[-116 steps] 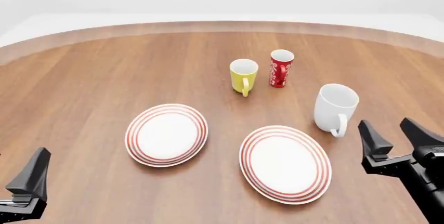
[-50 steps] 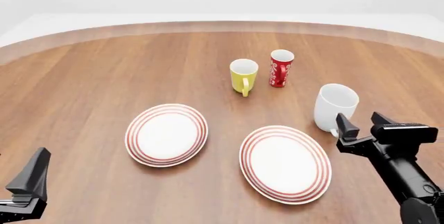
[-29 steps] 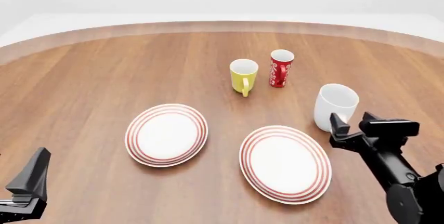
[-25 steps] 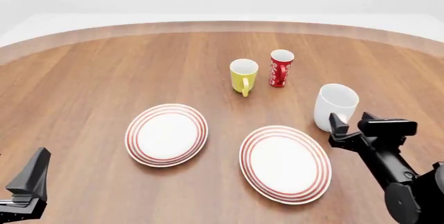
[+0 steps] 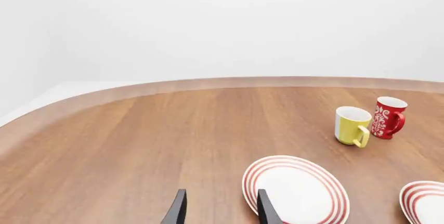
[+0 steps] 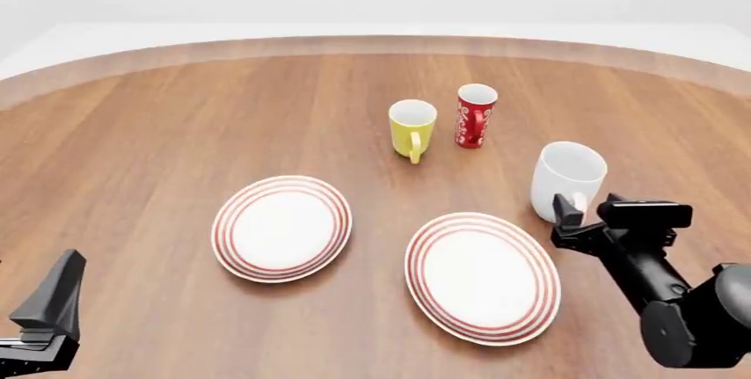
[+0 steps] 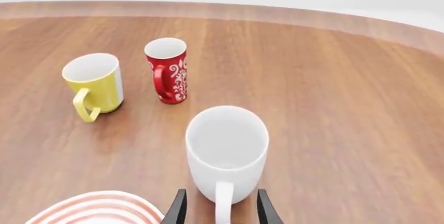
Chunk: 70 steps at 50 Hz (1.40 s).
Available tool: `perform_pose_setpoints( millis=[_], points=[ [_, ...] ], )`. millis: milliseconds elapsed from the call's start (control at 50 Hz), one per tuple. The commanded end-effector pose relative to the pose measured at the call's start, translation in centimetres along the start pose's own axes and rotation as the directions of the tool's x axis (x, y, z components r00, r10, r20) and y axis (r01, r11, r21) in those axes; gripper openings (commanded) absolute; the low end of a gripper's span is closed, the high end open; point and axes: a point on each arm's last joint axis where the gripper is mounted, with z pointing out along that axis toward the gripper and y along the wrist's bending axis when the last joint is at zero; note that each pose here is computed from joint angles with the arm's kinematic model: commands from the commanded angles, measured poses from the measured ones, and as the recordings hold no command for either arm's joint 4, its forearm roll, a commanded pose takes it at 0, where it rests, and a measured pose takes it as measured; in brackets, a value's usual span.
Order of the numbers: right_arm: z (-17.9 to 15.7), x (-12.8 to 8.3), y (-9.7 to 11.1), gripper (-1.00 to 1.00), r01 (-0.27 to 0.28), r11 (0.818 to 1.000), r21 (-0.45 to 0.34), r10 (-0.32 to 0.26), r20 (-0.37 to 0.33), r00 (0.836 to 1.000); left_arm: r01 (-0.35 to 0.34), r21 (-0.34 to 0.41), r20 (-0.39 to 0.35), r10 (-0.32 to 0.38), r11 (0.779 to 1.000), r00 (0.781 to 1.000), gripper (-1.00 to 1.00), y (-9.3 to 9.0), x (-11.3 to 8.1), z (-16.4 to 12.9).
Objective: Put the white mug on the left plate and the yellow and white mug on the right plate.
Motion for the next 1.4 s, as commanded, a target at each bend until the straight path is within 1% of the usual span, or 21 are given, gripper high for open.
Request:
perform_pose_setpoints(
  millis=[20, 740, 1100, 1120, 1400],
  points=[
    [0.6, 0.6, -0.1, 1.00, -0.005, 1.000, 0.003, 0.005, -0.019, 1.000, 0.000, 0.000, 0.000, 0.000, 1.000, 1.000, 1.00, 0.0, 0.0, 0.0],
    [2.4, 2.7, 0.0, 1.00, -0.019, 1.000, 0.001, 0.019, -0.086, 0.996, 0.000, 0.000, 0.000, 0.000, 1.000, 1.000, 1.00, 0.0, 0.0, 0.0],
    [2.5, 2.9, -0.1, 1.00, -0.019, 1.000, 0.006, 0.020, -0.094, 0.995, 0.000, 0.000, 0.000, 0.000, 1.000, 1.000, 1.00, 0.0, 0.0, 0.0],
    [2.5, 2.9, -0.1, -1.00, -0.019, 1.000, 0.005, 0.020, -0.093, 0.995, 0.000, 0.000, 0.000, 0.000, 1.000, 1.000, 1.00, 0.0, 0.0, 0.0],
    [2.3, 2.6, -0.2, -1.00, -0.018, 1.000, 0.009, 0.019, -0.085, 0.996, 0.000, 0.000, 0.000, 0.000, 1.000, 1.000, 1.00, 0.0, 0.0, 0.0]
  ],
)
